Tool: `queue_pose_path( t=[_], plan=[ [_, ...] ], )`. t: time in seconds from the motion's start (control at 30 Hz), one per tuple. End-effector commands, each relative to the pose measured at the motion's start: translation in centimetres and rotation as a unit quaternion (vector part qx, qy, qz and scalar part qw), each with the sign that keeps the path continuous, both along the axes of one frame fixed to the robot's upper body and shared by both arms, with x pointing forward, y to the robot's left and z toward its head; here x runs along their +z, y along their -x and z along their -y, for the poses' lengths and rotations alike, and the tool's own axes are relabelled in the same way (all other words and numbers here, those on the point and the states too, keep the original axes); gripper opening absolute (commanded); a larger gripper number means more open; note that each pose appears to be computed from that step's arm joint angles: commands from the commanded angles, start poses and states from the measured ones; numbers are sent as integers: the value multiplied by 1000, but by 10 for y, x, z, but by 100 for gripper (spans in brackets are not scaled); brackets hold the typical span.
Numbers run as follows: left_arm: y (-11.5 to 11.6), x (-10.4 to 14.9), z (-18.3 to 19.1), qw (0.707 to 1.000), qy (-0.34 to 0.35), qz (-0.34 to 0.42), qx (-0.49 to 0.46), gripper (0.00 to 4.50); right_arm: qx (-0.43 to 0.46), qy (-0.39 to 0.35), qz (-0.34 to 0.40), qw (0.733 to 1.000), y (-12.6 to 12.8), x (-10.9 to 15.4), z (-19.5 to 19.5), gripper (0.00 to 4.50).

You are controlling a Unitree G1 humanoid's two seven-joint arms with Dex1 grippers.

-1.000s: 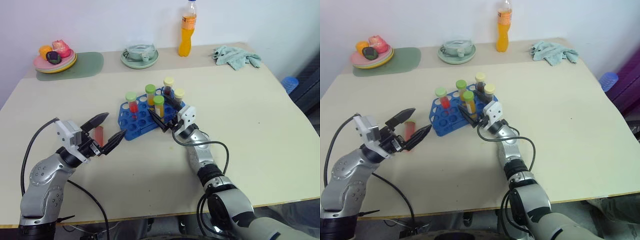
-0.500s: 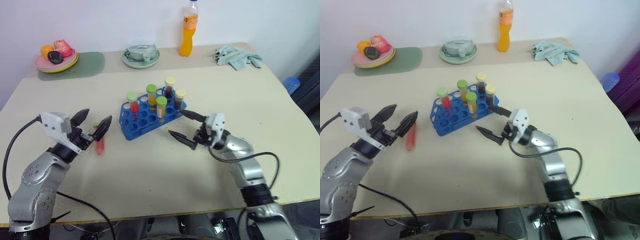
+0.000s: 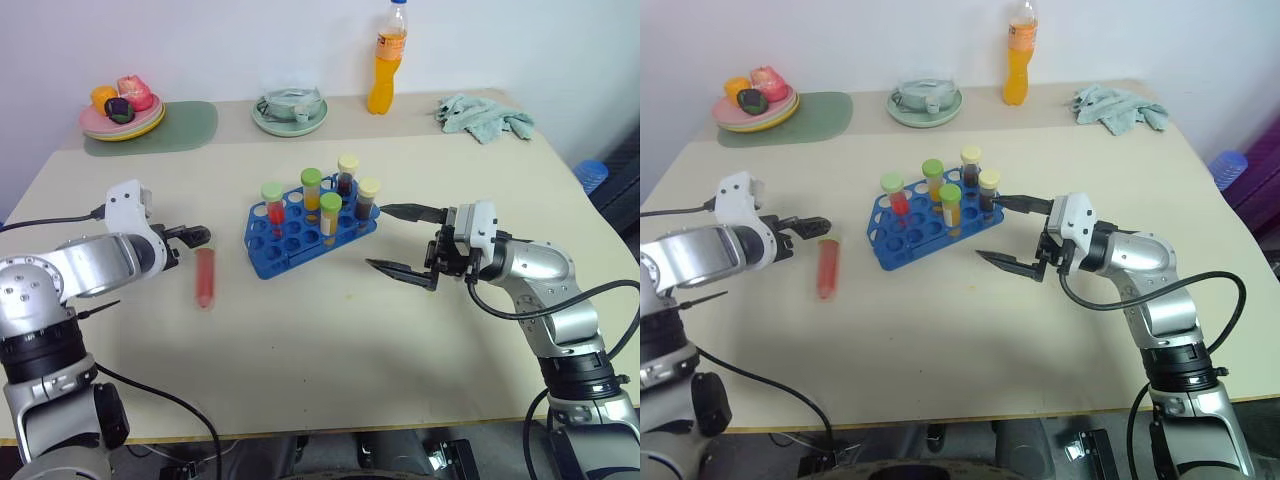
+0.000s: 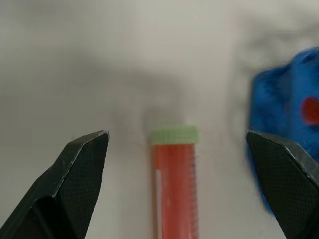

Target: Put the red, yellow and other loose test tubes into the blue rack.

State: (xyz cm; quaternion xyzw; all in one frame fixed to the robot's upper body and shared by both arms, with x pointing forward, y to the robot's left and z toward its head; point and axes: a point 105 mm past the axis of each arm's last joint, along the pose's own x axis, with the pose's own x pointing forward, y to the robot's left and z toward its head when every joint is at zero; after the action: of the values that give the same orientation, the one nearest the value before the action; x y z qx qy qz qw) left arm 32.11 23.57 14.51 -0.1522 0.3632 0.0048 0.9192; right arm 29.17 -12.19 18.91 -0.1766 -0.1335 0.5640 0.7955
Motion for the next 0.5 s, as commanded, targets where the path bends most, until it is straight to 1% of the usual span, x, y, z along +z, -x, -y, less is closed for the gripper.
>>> queue_pose_path(
  t=[0.03,0.2,0.37,0.5],
  plan=[
    [0,19,8,1000,12,-5,5,450,-7,2,30,1000,0,14,8,416],
    [-6,27,13,1000,2,-12,12,450,-12,-2,34,999,-1,15,8,416],
    [-8,22,12,999,-2,-29,28,450,-12,-7,35,999,-1,14,6,416],
    [-9,16,14,998,9,-42,48,450,-12,-6,33,999,-1,12,7,416]
  ],
)
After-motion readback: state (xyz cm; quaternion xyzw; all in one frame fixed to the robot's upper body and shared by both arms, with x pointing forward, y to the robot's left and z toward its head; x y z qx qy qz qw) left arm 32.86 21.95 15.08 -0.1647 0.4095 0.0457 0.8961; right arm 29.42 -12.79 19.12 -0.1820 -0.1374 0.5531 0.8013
